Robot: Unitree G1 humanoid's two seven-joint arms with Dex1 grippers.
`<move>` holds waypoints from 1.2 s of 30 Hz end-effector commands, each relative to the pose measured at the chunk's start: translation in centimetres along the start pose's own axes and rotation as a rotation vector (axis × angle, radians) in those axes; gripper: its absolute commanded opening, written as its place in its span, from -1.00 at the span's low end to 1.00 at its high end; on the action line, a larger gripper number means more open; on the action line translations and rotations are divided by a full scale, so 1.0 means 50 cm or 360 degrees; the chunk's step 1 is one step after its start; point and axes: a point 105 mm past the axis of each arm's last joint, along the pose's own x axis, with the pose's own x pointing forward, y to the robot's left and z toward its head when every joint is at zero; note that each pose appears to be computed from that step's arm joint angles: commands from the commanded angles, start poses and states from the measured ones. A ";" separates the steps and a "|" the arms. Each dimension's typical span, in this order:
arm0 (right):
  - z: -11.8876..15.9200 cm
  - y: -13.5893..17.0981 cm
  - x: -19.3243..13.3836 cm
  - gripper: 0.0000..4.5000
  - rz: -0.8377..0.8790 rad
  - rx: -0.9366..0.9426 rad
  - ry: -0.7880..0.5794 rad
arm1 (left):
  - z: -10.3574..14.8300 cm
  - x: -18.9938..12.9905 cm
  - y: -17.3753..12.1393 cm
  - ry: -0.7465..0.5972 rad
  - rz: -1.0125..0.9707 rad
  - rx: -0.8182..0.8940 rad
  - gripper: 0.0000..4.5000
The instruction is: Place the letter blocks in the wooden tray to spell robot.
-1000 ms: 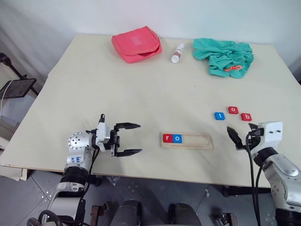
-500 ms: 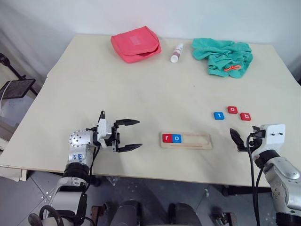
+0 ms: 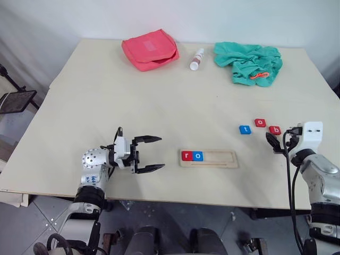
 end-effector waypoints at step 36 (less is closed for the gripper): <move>0.033 0.018 -0.035 -0.35 -0.0093 -0.0060 -0.0109 | 0.012 -0.010 -0.013 0.0002 -0.0003 0.0006 1.00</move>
